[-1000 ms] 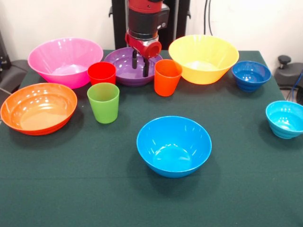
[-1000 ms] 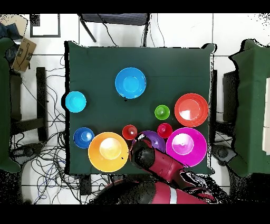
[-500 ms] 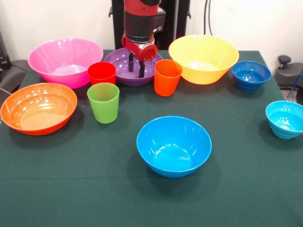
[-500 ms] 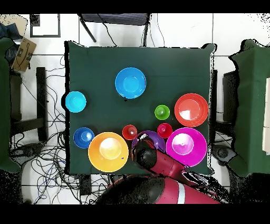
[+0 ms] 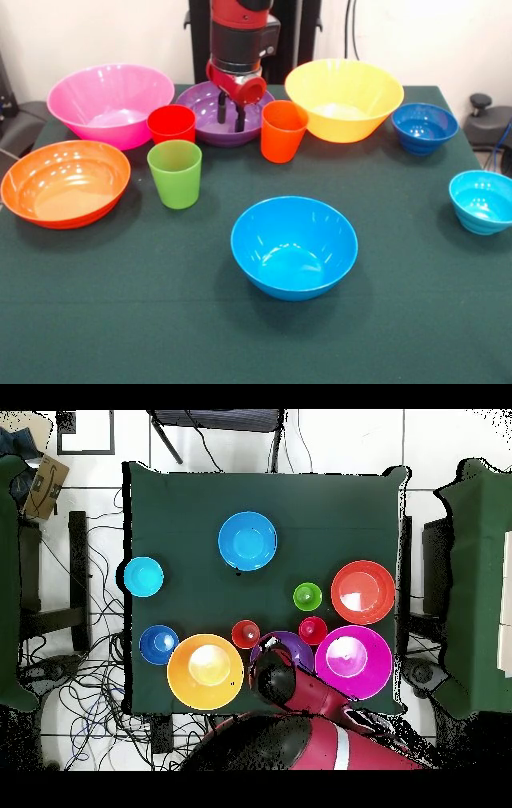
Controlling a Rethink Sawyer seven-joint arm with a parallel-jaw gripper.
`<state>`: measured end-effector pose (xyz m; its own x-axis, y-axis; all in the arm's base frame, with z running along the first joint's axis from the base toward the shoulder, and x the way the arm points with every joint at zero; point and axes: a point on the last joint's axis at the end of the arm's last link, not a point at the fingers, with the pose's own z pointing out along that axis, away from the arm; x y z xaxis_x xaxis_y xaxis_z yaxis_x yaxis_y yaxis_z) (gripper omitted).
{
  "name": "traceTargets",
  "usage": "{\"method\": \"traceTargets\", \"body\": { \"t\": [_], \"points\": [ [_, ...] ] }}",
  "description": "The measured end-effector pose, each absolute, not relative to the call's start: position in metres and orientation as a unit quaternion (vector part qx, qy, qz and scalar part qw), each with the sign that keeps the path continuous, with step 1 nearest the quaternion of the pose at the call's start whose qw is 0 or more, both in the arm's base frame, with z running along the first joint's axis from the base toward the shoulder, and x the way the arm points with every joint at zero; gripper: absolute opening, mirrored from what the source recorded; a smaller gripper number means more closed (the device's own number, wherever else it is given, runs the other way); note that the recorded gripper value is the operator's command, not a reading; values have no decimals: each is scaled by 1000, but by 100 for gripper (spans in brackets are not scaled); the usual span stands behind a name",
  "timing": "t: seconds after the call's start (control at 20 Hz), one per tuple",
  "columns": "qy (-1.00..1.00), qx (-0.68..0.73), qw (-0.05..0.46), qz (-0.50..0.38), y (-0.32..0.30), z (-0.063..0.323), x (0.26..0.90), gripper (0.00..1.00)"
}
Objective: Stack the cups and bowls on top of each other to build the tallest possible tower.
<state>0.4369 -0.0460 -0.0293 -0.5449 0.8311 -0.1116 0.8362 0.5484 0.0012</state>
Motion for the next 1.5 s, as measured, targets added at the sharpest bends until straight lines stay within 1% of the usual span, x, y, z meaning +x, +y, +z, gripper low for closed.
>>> {"method": "traceTargets", "body": {
  "t": [0.4, 0.9, 1.5],
  "points": [
    [881, 471, 47, -24, -43, -22, 442, 100],
    [884, 466, 23, -22, -41, -11, 452, 100],
    [883, 468, 33, -18, -47, -6, 466, 100]
  ]
}}
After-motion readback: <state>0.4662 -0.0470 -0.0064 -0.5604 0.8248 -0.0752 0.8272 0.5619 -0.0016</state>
